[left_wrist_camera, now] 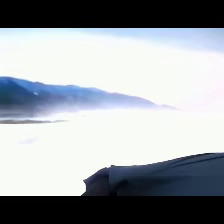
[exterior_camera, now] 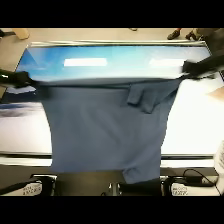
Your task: Fold the shirts.
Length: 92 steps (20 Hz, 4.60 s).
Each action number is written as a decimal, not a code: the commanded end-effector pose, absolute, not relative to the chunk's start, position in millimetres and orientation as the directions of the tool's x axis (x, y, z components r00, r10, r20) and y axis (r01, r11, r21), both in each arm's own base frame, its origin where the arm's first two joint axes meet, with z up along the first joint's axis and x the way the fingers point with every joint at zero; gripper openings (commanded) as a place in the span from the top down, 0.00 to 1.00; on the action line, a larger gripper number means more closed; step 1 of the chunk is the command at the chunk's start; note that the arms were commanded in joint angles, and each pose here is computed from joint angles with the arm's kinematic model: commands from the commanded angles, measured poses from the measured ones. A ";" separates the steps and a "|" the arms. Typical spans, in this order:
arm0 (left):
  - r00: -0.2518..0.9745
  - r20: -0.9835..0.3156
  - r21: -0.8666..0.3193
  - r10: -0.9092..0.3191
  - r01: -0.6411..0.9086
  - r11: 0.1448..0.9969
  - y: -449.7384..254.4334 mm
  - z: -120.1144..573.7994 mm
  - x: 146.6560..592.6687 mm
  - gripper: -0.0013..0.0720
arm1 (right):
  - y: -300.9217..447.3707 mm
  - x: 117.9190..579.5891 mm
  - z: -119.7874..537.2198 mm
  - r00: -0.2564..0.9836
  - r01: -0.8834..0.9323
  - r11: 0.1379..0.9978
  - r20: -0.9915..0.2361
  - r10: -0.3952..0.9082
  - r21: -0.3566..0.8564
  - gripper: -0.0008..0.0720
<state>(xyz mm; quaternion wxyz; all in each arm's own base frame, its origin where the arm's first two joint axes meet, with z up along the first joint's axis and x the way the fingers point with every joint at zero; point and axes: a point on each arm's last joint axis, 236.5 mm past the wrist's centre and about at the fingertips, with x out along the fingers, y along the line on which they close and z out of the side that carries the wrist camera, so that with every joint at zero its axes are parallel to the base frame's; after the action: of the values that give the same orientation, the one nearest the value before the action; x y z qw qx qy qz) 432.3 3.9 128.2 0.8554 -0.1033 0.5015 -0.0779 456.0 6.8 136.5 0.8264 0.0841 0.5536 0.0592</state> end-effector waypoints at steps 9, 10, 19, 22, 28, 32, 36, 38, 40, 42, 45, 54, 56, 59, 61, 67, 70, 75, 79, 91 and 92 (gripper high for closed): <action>0.441 -0.813 -0.419 -0.380 0.009 0.908 -22.6 7.5 541.1 0.95 | 53.6 558.2 -6.3 0.384 0.076 0.942 -0.882 0.275 0.327 0.96; 0.402 -0.831 -0.404 -0.384 0.039 0.914 -19.6 14.2 529.9 0.95 | 49.1 541.7 -2.2 0.333 0.052 0.956 -0.908 0.255 0.288 0.96; -0.188 -0.933 -0.289 -0.306 -0.114 0.951 -13.2 -84.9 369.9 0.95 | 72.9 396.0 -77.1 -0.201 0.159 0.958 -0.943 0.266 0.237 0.96; -0.135 -0.938 -0.304 -0.320 -0.125 0.944 -13.1 -75.7 384.6 0.39 | 80.8 408.1 -64.4 -0.146 0.222 0.936 -0.939 0.311 0.275 0.70; -0.004 -0.961 -0.273 -0.277 -0.161 0.948 41.4 -11.6 363.3 0.34 | 0.5 351.7 7.6 -0.133 0.224 0.956 -0.965 0.225 0.192 0.31; -0.052 -0.942 -0.312 -0.331 -0.230 0.922 18.8 -64.8 264.6 0.34 | 13.6 302.9 -25.6 -0.025 0.252 0.934 -0.964 0.266 0.252 0.34; -0.084 -0.934 -0.318 -0.348 -0.256 0.913 1.7 -101.3 221.5 0.34 | 23.3 283.1 -37.9 -0.035 0.257 0.926 -0.955 0.296 0.277 0.41; -0.054 -0.932 -0.331 -0.358 -0.272 0.904 -1.0 -105.8 227.1 0.34 | 23.8 283.3 -37.6 -0.033 0.245 0.928 -0.954 0.297 0.281 0.41; -0.029 -0.924 -0.357 -0.382 -0.294 0.887 -6.4 -107.5 233.9 0.34 | 23.4 283.5 -37.7 -0.032 0.245 0.928 -0.955 0.296 0.279 0.41; -0.039 -0.906 -0.389 -0.423 -0.321 0.863 -15.1 -111.6 234.8 0.34 | 22.1 282.8 -38.1 -0.035 0.243 0.931 -0.956 0.290 0.273 0.40; -0.070 -0.892 -0.401 -0.446 -0.331 0.854 -24.6 -119.2 229.1 0.36 | 18.0 277.6 -39.1 -0.057 0.227 0.940 -0.960 0.273 0.254 0.29; -0.057 -0.897 -0.404 -0.438 -0.296 0.866 -28.0 -114.4 231.8 0.95 | 80.4 218.7 -103.0 -0.099 0.338 0.829 -0.859 0.502 0.446 0.32; -0.048 -0.899 -0.405 -0.436 -0.291 0.867 -27.7 -111.6 232.7 0.95 | 84.2 219.2 -110.7 -0.069 0.369 0.809 -0.855 0.514 0.457 0.32; -0.045 -0.899 -0.405 -0.435 -0.290 0.867 -27.7 -110.7 233.1 0.95 | 86.1 222.8 -115.3 -0.038 0.395 0.792 -0.854 0.520 0.465 0.45; -0.043 -0.900 -0.405 -0.434 -0.289 0.868 -27.4 -110.4 233.9 0.95 | 88.1 224.8 -113.0 -0.032 0.398 0.785 -0.848 0.529 0.474 0.96; 0.176 -0.907 -0.408 -0.383 -0.139 0.902 -11.6 -24.9 298.9 0.95 | 79.2 299.1 -18.6 0.128 0.209 0.819 -0.845 0.519 0.534 0.97; 0.327 -0.883 -0.399 -0.337 -0.142 0.906 0.0 11.5 360.6 0.95 | 53.1 393.1 35.1 0.385 0.173 0.835 -0.817 0.430 0.522 0.97; 0.298 -0.856 -0.475 -0.423 -0.129 0.871 -18.9 -9.4 448.7 0.95 | 44.8 488.2 12.8 0.432 0.187 0.804 -0.783 0.449 0.564 0.97; 0.178 -0.869 -0.492 -0.462 -0.203 0.846 -31.0 -56.5 472.6 0.95 | 51.2 497.5 -42.6 0.347 0.287 0.752 -0.797 0.495 0.593 0.96; 0.261 -0.843 -0.516 -0.471 -0.145 0.844 -15.2 9.4 476.1 0.13 | 35.2 405.5 -70.0 -0.011 0.134 0.890 -0.897 0.442 0.436 0.00; 0.260 -0.841 -0.516 -0.474 -0.126 0.847 -19.2 18.4 472.3 0.13 | 42.6 409.1 -78.3 -0.001 0.127 0.892 -0.900 0.437 0.433 0.00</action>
<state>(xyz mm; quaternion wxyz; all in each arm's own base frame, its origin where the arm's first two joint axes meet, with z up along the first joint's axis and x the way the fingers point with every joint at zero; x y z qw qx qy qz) 477.4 -16.0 -5.9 0.7429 -0.2636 0.6067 -0.1029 422.3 34.3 -61.8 0.6904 0.2287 0.6775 0.1101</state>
